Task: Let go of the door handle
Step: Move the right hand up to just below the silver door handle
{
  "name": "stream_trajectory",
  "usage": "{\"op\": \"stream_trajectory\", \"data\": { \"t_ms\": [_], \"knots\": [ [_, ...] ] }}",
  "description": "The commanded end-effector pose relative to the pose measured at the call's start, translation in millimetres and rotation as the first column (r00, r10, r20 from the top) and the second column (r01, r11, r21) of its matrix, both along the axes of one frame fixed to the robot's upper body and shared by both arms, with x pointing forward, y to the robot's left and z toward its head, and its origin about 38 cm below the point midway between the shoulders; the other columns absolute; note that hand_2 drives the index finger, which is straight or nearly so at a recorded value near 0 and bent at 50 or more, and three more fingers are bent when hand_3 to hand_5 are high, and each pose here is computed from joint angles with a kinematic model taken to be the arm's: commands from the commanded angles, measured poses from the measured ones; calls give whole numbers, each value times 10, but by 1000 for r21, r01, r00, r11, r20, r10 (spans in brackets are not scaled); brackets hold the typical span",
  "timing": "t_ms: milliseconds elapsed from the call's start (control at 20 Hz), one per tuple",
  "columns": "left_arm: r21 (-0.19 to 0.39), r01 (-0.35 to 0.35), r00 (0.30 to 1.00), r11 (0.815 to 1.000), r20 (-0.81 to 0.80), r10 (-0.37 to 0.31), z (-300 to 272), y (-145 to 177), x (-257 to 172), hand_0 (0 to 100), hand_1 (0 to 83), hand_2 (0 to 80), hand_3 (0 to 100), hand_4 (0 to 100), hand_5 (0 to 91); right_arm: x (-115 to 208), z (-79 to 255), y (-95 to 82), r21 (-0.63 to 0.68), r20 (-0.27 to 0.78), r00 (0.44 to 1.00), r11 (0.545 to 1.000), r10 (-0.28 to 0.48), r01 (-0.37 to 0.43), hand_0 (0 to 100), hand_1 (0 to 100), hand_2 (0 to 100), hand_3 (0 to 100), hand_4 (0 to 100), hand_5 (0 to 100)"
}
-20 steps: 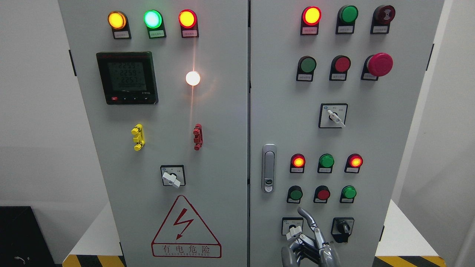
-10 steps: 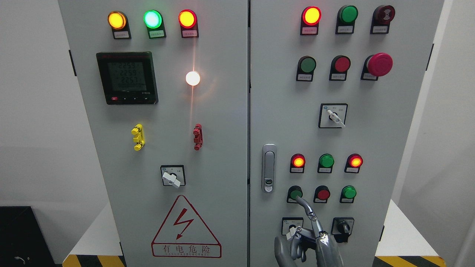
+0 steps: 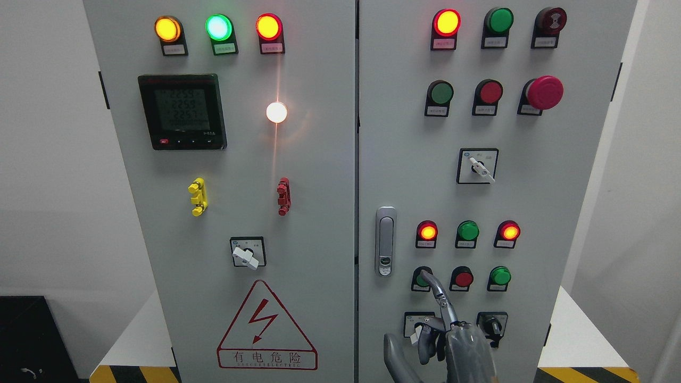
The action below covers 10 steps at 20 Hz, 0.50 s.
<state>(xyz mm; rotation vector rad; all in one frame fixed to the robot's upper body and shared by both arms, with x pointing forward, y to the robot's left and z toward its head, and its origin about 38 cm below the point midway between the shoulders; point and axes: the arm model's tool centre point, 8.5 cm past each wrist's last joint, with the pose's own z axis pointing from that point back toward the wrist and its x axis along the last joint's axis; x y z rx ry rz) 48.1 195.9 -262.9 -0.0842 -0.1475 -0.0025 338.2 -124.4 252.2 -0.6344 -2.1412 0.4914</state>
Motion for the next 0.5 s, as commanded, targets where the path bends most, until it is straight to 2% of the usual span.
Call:
{"op": "stream_trajectory", "data": {
  "t_ms": [0, 451],
  "knots": [
    [-1, 0, 1000, 1000, -1, 0, 0, 0, -1, 120, 556, 0, 0, 0, 0, 110, -37, 71, -140, 47, 996, 987, -77, 83, 433, 417, 104, 1000, 1000, 1000],
    [-1, 0, 1000, 1000, 1, 0, 0, 0, 1, 120, 556, 0, 0, 0, 0, 210, -40, 122, -290, 134, 982, 942, -135, 169, 432, 406, 108, 1000, 1000, 1000]
  ]
}}
